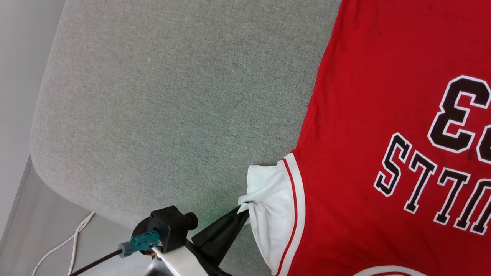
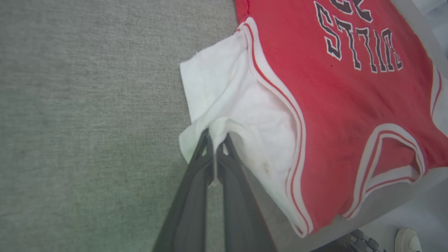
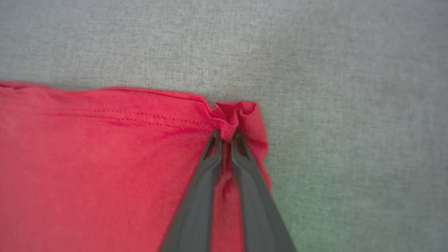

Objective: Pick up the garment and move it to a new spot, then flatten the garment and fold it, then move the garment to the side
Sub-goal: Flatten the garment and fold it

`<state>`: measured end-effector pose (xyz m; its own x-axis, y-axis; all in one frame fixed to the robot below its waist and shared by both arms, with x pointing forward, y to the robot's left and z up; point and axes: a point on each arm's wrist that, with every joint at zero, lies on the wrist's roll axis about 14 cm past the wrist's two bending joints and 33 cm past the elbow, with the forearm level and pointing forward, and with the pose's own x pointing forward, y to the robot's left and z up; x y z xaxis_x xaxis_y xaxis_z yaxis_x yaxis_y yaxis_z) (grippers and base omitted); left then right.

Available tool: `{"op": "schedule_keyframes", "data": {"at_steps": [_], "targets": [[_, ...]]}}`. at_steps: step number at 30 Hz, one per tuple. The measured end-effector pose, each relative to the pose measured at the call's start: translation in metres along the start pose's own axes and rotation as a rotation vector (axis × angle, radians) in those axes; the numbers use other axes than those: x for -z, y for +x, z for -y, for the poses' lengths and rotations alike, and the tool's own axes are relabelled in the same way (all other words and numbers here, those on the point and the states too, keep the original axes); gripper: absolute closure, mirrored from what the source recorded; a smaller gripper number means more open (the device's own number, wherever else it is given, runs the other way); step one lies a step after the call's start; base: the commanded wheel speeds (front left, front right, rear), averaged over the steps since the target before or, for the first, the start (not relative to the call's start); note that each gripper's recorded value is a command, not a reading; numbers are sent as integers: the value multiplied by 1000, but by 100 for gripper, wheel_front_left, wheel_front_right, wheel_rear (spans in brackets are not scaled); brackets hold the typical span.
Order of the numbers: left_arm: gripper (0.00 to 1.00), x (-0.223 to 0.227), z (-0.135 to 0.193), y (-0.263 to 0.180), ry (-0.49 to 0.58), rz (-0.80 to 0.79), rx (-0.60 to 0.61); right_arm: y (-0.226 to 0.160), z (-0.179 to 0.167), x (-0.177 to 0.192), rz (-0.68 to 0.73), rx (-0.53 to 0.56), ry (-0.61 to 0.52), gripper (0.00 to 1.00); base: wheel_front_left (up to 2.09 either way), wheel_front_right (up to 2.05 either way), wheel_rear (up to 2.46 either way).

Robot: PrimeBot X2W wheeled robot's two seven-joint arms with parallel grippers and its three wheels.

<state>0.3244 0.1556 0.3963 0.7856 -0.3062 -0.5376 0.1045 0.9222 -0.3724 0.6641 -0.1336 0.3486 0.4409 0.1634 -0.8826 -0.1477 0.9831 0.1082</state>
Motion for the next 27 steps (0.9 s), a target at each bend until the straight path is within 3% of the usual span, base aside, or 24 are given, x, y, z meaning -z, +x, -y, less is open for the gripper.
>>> {"op": "schedule_keyframes", "data": {"at_steps": [10,27], "targets": [[100,-10,2,-2,20,48,18,-23,15,20,-30,36,-4,100,0,0,0],[100,-28,9,-23,71,141,50,-117,53,120,-69,59,-30,100,0,0,0]]}}
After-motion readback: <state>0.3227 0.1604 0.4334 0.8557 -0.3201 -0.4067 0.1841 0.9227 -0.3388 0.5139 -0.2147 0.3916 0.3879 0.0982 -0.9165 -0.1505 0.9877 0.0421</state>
